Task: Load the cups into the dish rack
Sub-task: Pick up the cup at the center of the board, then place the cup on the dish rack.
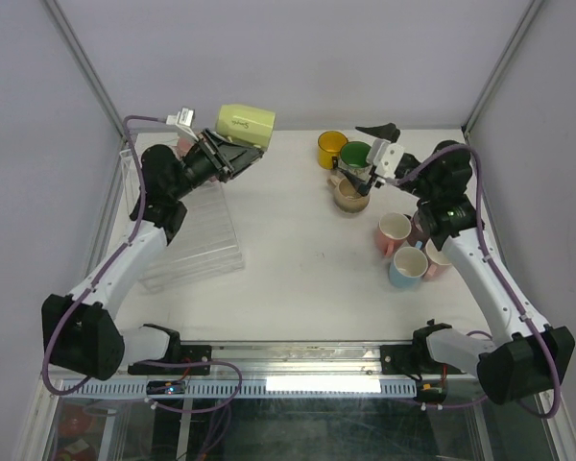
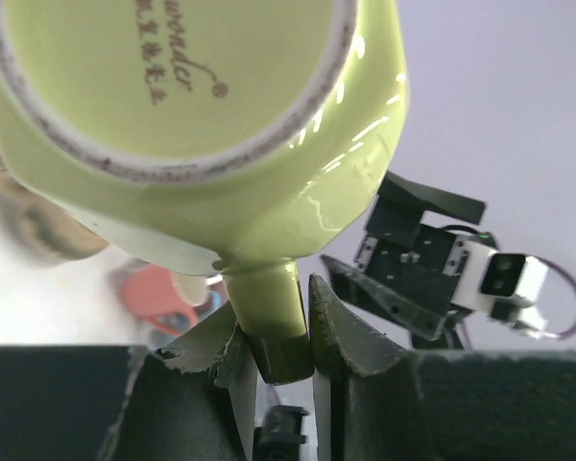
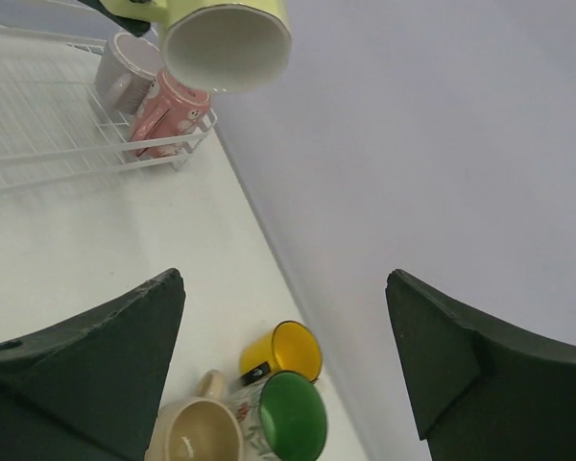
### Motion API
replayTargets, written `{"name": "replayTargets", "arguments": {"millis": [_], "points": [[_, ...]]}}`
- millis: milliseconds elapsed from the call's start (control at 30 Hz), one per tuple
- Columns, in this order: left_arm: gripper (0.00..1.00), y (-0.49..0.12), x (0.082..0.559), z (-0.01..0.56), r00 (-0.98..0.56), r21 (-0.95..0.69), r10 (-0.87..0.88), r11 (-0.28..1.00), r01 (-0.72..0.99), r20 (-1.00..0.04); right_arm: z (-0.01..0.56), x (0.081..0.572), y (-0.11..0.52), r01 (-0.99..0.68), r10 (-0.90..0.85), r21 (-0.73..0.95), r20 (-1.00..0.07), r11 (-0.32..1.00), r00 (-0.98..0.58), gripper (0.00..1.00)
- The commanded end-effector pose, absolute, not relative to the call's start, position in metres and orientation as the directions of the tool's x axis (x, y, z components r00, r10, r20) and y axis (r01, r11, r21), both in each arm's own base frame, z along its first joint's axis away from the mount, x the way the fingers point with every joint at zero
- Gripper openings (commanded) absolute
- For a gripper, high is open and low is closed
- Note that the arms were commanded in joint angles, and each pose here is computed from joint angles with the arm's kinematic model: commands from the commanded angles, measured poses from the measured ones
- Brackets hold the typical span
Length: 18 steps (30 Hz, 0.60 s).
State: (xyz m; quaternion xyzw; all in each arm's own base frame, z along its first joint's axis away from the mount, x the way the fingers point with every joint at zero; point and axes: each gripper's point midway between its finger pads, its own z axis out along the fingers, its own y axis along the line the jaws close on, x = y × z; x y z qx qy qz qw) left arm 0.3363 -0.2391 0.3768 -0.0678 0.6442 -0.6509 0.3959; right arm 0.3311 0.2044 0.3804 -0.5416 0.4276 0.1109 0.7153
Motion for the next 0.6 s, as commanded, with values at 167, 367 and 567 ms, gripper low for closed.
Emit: {"name": "replayTargets", "arguments": {"millis": [167, 367, 567], "points": [[0.00, -0.170, 0.336, 0.376, -0.452, -0.726, -0.573, 0.602, 0.333, -0.683, 0.358, 0.358, 0.185, -0.743, -0.199, -0.398, -0.917, 0.539, 0.347, 0.89], [0.00, -0.151, 0.341, 0.365, -0.420, -0.669, -0.543, 0.699, 0.253, -0.727, 0.336, 0.366, 0.180, -0.766, -0.188, -0.327, -0.945, 0.553, 0.268, 0.89], [0.00, -0.138, 0.349, 0.354, -0.406, -0.668, -0.559, 0.716, 0.202, -0.722, 0.323, 0.364, 0.179, -0.775, -0.183, -0.290, -0.957, 0.562, 0.225, 0.88]]}}
